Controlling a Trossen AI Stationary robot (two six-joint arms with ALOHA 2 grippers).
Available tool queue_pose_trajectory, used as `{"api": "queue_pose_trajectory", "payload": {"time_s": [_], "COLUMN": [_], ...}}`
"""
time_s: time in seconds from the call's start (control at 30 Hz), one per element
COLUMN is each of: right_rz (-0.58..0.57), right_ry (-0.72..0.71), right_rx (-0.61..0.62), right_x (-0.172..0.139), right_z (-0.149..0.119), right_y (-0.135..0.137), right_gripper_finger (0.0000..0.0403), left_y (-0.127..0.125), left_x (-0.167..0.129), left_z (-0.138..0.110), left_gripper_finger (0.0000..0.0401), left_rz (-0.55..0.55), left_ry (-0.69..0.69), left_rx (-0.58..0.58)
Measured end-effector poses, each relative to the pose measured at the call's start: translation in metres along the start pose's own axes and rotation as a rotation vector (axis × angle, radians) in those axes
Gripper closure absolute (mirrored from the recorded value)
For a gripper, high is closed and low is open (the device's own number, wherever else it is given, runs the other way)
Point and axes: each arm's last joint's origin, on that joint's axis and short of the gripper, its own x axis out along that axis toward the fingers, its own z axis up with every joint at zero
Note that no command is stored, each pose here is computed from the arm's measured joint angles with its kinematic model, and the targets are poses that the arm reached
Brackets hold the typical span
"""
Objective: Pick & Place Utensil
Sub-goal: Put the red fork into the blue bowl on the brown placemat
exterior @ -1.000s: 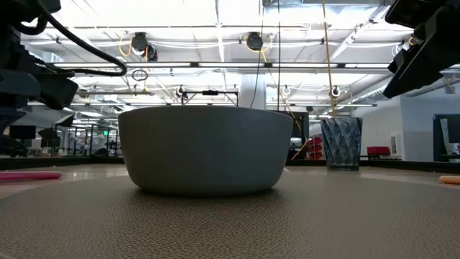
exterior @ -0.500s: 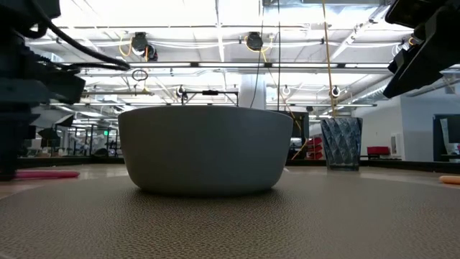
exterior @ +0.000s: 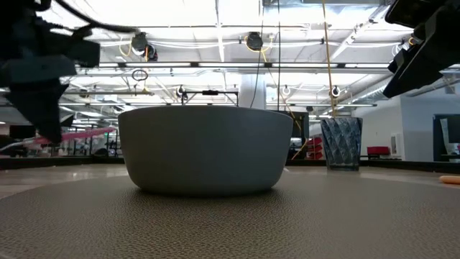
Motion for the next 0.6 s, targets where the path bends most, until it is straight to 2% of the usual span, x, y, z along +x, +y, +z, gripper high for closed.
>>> {"api": "queue_pose_trajectory", "payload": {"time_s": [0.6], "right_rz": [0.000], "right_ry": [0.000], "right_rx": [-0.003], "right_x": [0.000], "right_z": [0.000], "right_y": [0.000], "right_gripper_finger": [0.0222], "left_y": [-0.019], "left_x": [-0.041], "left_z": [0.031], "left_gripper_finger": [0.0349], "left_rz": [-0.027], "left_ry": [-0.411], "left_rx": [0.113]}}
